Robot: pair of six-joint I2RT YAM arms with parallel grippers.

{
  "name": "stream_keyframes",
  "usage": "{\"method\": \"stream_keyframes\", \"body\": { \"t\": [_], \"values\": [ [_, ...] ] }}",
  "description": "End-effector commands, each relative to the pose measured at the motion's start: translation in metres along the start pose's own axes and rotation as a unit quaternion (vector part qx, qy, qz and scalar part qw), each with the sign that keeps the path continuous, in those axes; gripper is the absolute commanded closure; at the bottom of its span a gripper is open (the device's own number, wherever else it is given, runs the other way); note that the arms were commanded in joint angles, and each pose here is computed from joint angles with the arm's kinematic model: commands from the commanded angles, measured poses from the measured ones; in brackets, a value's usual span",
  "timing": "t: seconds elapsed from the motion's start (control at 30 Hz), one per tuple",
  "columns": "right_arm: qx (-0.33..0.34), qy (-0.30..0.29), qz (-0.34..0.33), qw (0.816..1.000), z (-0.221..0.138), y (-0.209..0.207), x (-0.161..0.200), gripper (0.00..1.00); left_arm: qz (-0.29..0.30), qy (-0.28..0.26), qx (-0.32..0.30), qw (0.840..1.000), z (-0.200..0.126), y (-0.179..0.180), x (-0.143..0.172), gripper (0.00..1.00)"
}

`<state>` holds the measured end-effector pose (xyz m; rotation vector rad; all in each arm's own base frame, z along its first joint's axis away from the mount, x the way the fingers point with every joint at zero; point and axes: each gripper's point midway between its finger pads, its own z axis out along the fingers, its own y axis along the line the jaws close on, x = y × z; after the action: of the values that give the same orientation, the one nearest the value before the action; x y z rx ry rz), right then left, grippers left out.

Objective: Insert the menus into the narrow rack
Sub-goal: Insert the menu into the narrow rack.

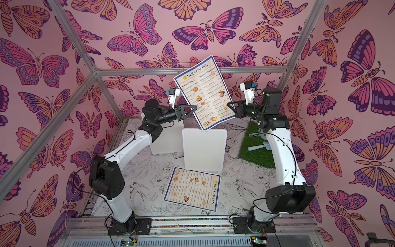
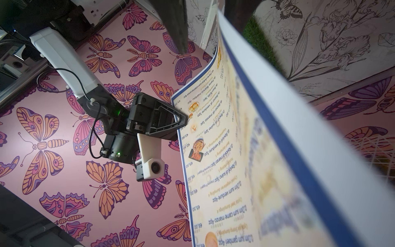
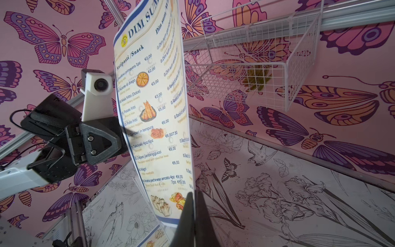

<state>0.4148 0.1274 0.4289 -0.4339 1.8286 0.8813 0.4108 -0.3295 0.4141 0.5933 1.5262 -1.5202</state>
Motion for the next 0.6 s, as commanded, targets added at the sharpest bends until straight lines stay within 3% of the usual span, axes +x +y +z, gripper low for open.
{"method": "stream_keyframes", "body": {
  "t": [0.0, 0.57],
  "values": [
    [-0.015, -0.007, -0.001, 1.000, 0.002, 0.005, -0.008, 1.00, 0.025, -0.011, 0.002, 1.000, -0.007, -0.016, -0.008, 0.69],
    [-0.032, 0.002, 0.000, 0.999, 0.011, 0.016, -0.002, 1.00, 0.025, -0.015, -0.014, 0.999, -0.019, -0.014, -0.006, 0.69]
  ]
}}
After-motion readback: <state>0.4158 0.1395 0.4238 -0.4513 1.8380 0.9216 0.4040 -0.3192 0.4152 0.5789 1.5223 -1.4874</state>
